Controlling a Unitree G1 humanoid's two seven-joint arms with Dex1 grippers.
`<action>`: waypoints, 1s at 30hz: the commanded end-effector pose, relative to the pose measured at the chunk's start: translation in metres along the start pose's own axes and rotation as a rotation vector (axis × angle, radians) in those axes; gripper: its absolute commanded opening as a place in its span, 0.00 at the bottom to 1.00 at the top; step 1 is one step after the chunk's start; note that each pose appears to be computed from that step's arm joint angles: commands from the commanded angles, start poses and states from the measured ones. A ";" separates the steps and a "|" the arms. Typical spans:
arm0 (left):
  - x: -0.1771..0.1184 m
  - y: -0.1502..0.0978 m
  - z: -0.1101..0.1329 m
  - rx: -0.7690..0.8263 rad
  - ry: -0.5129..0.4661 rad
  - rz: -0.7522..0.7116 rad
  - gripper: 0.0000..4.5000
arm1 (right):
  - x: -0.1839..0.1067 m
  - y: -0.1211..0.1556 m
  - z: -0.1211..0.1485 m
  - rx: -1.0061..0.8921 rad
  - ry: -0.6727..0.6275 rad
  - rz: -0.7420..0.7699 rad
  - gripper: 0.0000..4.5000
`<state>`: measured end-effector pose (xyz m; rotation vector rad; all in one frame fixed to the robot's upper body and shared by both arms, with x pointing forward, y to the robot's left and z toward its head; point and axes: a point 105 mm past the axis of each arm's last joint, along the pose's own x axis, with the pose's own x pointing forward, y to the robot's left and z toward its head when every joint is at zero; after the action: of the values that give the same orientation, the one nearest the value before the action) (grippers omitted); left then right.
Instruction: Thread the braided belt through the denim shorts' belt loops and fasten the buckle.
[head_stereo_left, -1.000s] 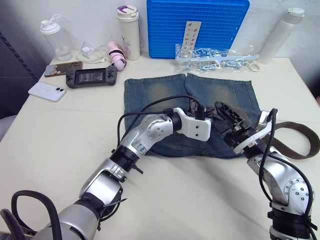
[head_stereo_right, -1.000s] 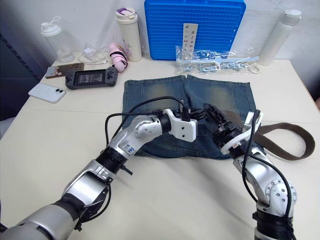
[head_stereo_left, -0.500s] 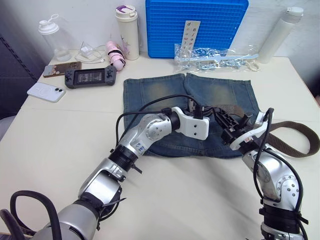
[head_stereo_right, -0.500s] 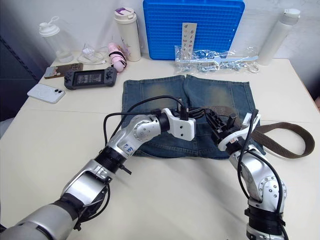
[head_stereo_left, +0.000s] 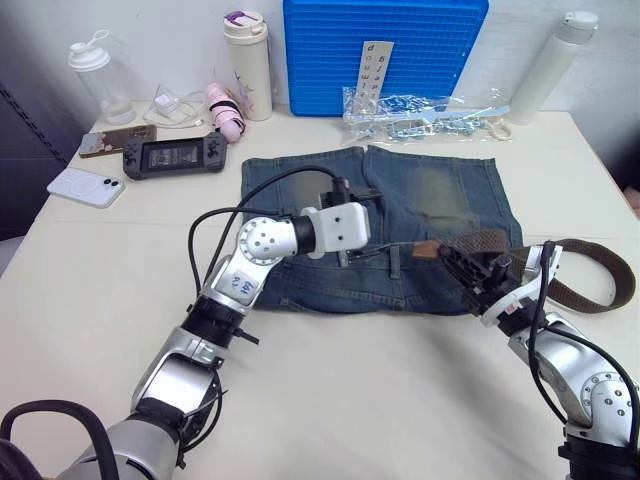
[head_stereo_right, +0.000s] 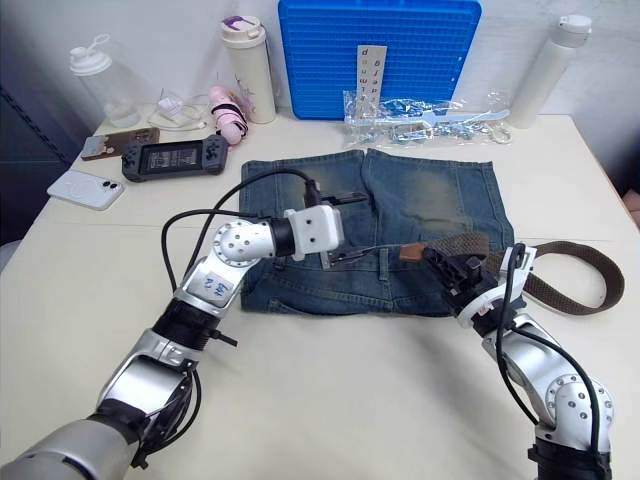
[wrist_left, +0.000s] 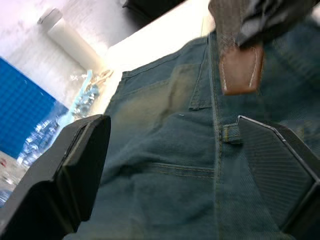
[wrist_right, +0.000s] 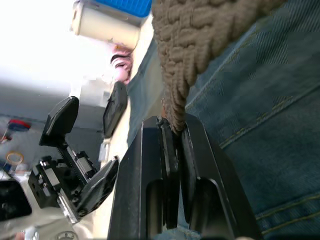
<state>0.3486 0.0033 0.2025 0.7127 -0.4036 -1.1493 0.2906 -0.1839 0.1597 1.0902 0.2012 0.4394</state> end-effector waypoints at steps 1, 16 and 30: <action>-0.009 0.004 0.009 -0.049 -0.013 -0.005 0.99 | 0.001 0.004 -0.002 -0.046 0.023 0.031 0.00; -0.041 -0.025 -0.014 -0.399 0.128 -0.196 0.99 | 0.017 -0.012 0.000 -0.115 0.119 0.069 0.00; -0.052 -0.033 -0.030 -0.354 0.224 -0.226 0.99 | 0.041 -0.020 -0.032 -0.173 0.230 0.120 0.00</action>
<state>0.3300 0.0586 0.1575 0.5434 0.1096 -1.2732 0.3171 -0.1521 0.1279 0.9333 0.3119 0.6628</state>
